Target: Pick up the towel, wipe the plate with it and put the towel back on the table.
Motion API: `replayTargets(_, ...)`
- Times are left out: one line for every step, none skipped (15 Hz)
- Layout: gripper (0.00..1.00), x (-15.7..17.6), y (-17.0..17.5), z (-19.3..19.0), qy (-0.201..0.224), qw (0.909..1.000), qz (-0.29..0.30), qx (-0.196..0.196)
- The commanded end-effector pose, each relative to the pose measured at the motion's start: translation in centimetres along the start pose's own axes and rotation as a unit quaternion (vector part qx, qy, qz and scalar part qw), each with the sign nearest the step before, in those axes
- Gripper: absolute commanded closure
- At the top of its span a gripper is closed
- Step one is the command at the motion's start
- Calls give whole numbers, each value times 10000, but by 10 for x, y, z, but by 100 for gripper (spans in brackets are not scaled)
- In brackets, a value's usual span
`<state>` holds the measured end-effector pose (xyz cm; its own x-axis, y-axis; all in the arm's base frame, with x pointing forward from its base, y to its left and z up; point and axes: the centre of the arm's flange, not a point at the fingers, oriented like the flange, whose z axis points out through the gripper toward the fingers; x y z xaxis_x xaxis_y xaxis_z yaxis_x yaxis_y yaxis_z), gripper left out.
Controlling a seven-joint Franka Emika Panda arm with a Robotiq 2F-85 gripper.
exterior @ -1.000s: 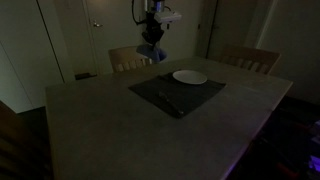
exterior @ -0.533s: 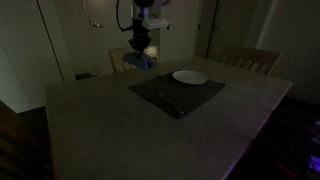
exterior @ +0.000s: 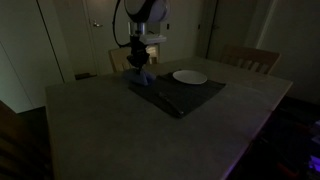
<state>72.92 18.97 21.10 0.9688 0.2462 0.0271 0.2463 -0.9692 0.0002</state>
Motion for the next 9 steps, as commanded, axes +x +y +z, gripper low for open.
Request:
replayTargets(98,-1,2,27,-162,9998,-14,132)
replayTargets(98,-3,2,34,-210,9997,4,155)
replayTargets(98,-5,3,39,-268,9995,25,170)
replayTargets(98,-6,4,43,-293,9994,50,196)
replayTargets(98,-8,4,47,-320,9992,67,209)
replayTargets(98,-9,5,48,-333,9992,84,218)
replayTargets(98,-10,6,48,-341,9991,102,224)
replayTargets(98,-10,7,46,-335,9991,123,229)
replayTargets(98,-12,8,43,-322,9991,163,239)
